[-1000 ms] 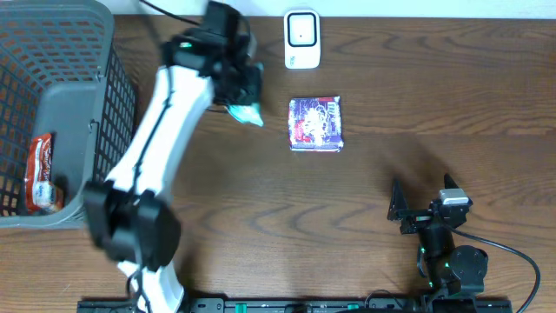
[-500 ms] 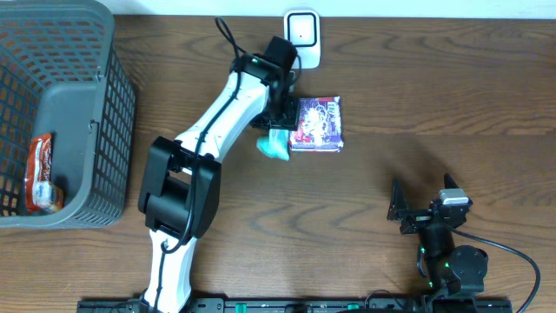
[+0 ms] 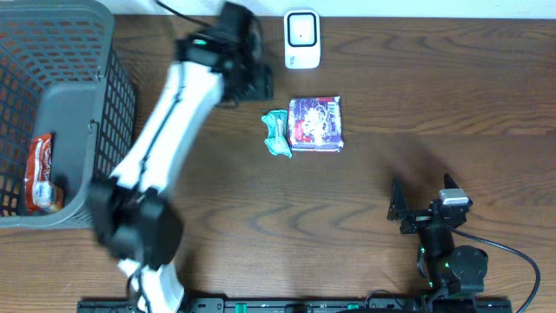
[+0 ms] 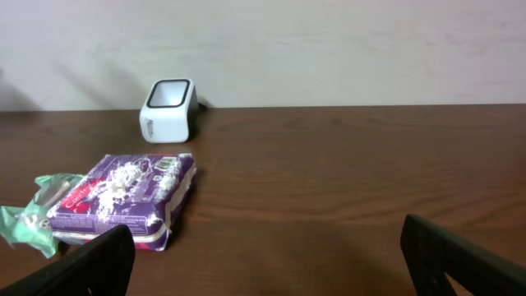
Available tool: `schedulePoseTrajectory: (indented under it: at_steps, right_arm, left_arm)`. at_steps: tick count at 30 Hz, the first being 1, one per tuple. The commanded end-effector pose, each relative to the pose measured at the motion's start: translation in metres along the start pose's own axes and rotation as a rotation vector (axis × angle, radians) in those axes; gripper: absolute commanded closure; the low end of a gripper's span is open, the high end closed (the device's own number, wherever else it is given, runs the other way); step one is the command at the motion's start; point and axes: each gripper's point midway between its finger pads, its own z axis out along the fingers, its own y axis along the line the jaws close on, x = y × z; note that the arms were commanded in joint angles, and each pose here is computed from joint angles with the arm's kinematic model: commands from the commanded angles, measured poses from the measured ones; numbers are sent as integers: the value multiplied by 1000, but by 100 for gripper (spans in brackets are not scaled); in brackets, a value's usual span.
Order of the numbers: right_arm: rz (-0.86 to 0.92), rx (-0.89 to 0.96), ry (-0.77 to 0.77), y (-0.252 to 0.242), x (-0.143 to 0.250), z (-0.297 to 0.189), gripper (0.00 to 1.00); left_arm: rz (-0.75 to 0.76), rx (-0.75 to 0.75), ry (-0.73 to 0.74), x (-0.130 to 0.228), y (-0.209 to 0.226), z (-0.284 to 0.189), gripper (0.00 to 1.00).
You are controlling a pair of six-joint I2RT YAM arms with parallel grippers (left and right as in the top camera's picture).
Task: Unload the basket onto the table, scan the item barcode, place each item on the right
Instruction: 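Set the green wipes down beside the purple pack, then return the left gripper to the basket and grasp an orange snack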
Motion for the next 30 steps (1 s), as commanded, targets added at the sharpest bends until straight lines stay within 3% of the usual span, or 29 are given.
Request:
schedulePoseTrajectory:
  at_steps: [1, 6, 9, 13, 23, 30]
  right_arm:
    - [-10, 19, 0, -4, 1, 0, 1]
    - [-10, 18, 0, -4, 1, 0, 1]
    - [-10, 19, 0, -4, 1, 0, 1]
    - [-10, 18, 0, -4, 1, 0, 1]
    - [-10, 19, 0, -4, 1, 0, 1]
    - [-10, 19, 0, -4, 1, 0, 1]
  left_arm:
    - [-2, 48, -247, -30, -7, -102, 21]
    - [-26, 42, -462, -32, 9, -195, 19]
    - [-79, -53, -588, -31, 38, -242, 2]
    - [-161, -161, -706, -24, 77, -287, 2]
    - [-173, -300, -725, -10, 128, -313, 2]
    - [-528, -371, -733, -1, 204, -317, 2]
